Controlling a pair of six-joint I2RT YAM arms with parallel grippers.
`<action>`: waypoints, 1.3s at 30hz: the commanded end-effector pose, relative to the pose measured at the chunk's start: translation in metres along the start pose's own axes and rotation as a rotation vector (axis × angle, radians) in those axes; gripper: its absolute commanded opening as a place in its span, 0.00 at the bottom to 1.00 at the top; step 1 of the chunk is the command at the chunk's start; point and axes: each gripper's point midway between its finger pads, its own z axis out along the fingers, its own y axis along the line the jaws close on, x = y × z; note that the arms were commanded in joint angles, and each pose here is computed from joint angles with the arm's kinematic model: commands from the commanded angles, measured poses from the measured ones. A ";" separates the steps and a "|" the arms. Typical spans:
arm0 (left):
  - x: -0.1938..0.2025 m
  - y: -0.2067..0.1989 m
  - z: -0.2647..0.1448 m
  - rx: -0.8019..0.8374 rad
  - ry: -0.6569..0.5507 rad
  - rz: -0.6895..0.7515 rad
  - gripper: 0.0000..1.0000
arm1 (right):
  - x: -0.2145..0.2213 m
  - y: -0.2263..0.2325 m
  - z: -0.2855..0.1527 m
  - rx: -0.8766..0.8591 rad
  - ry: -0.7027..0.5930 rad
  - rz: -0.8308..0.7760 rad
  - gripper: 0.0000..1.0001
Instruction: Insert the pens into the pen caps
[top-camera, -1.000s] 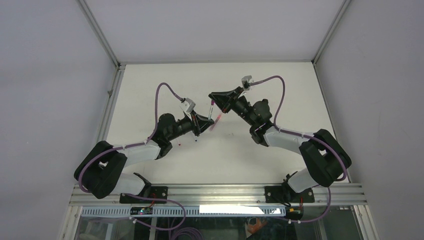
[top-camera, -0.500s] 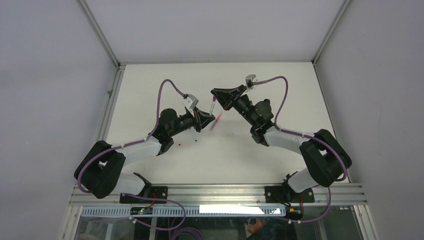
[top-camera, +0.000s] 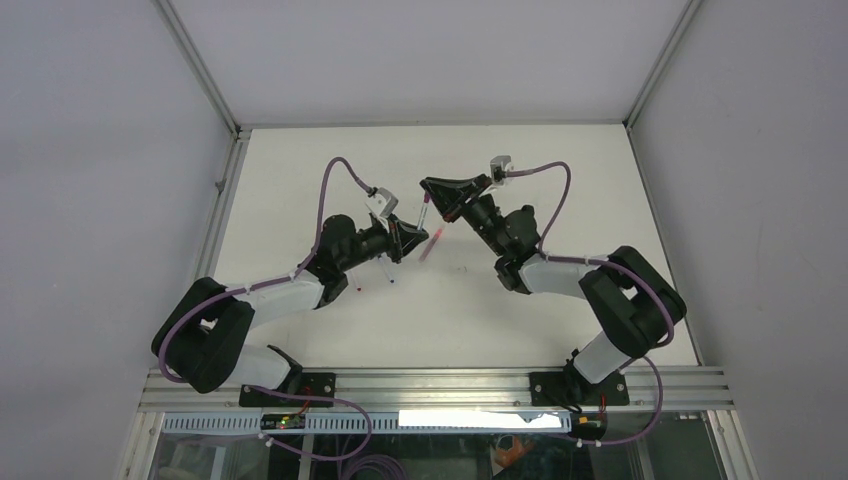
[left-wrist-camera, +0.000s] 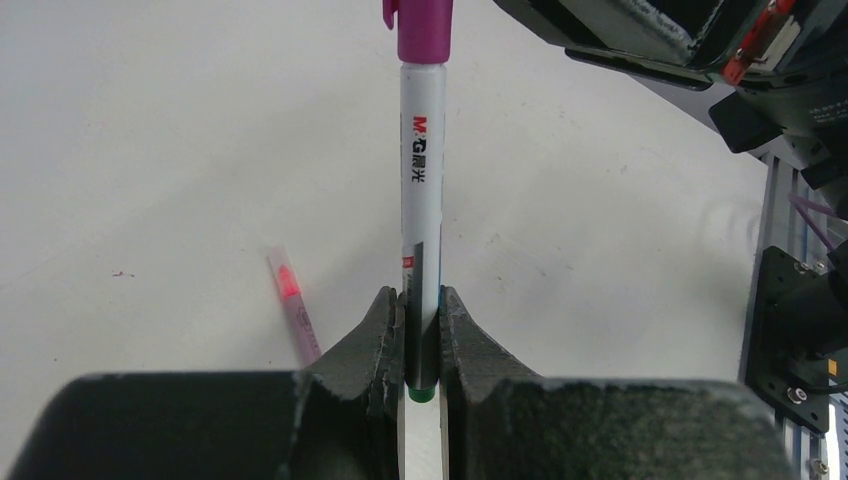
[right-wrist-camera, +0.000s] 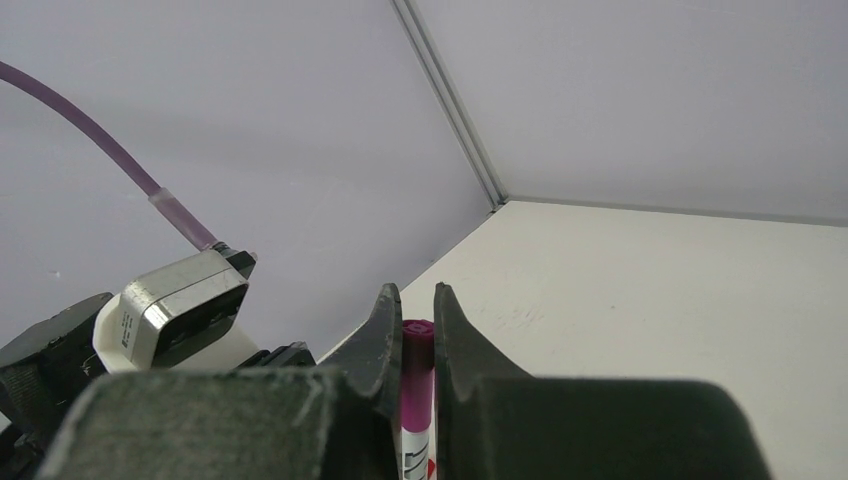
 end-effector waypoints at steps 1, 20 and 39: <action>-0.134 -0.022 -0.003 0.052 -0.420 0.182 0.00 | 0.113 0.008 -0.042 -0.032 0.366 0.097 0.00; -0.148 -0.020 -0.011 0.040 -0.452 0.209 0.00 | 0.140 0.007 -0.053 -0.033 0.449 0.106 0.00; -0.154 -0.018 -0.018 0.022 -0.447 0.225 0.00 | 0.142 0.018 -0.050 -0.064 0.487 0.090 0.00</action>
